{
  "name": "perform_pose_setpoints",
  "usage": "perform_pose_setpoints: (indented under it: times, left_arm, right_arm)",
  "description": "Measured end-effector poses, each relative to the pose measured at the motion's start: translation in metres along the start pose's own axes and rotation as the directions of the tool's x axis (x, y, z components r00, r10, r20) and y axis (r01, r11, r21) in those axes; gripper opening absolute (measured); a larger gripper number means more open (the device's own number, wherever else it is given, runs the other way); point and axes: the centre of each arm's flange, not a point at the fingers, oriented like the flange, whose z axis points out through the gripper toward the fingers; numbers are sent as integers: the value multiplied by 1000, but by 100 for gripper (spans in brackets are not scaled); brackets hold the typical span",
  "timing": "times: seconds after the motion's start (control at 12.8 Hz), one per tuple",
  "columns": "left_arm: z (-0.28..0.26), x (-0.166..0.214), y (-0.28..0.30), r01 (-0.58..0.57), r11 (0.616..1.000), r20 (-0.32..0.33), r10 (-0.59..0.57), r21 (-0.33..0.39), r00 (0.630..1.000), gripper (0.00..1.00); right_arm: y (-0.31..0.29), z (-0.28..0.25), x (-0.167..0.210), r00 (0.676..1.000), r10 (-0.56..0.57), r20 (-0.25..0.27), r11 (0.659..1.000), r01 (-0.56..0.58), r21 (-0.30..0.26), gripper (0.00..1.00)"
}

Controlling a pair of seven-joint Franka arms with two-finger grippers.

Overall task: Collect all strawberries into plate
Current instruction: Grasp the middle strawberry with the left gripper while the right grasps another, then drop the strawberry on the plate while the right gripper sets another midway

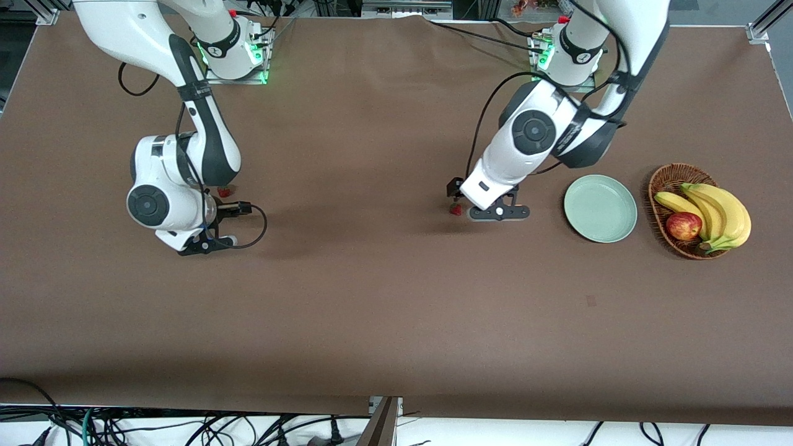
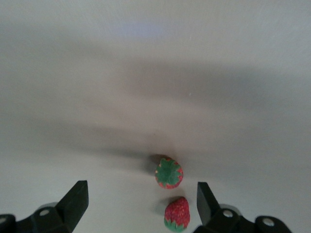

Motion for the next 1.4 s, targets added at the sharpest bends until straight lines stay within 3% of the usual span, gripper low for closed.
perform_pose_setpoints:
  times: [0.47,0.62,0.7,0.86,0.94,1.09,1.17,1.25,1.33,1.4]
  left_arm:
    - [87,-3,8,53,996,3,-54,71,999,100]
    - [103,-8,11,71,993,4,-72,96,997,100]
    - [110,-11,14,81,992,6,-82,102,997,100]
    - [119,-15,18,101,990,9,-103,97,995,100]
    - [122,-15,19,113,989,9,-115,95,993,100]
    - [124,-14,18,134,987,7,-135,91,991,96]
    - [124,-13,18,141,986,7,-143,91,990,86]
    - [125,-12,17,148,985,6,-150,92,989,78]
    - [126,-9,16,162,983,4,-164,91,987,76]
    - [128,-6,15,171,981,-1,-172,93,985,67]
  right_arm:
    - [13,36,-26,998,-49,-47,999,48,-8,95]
    - [23,40,-27,996,-60,-60,998,60,-11,79]
    - [27,42,-27,996,-63,-63,998,63,-11,78]
    - [30,42,-28,996,-63,-65,998,62,-10,54]
    - [30,42,-28,996,-63,-66,998,63,-10,54]
    - [30,42,-27,996,-64,-66,998,63,-10,43]
    - [30,42,-27,996,-64,-66,998,63,-11,43]
    - [30,42,-27,996,-64,-67,998,64,-11,34]
    - [30,42,-27,996,-65,-68,998,64,-10,30]
    - [29,41,-26,995,-67,-72,998,66,-11,30]
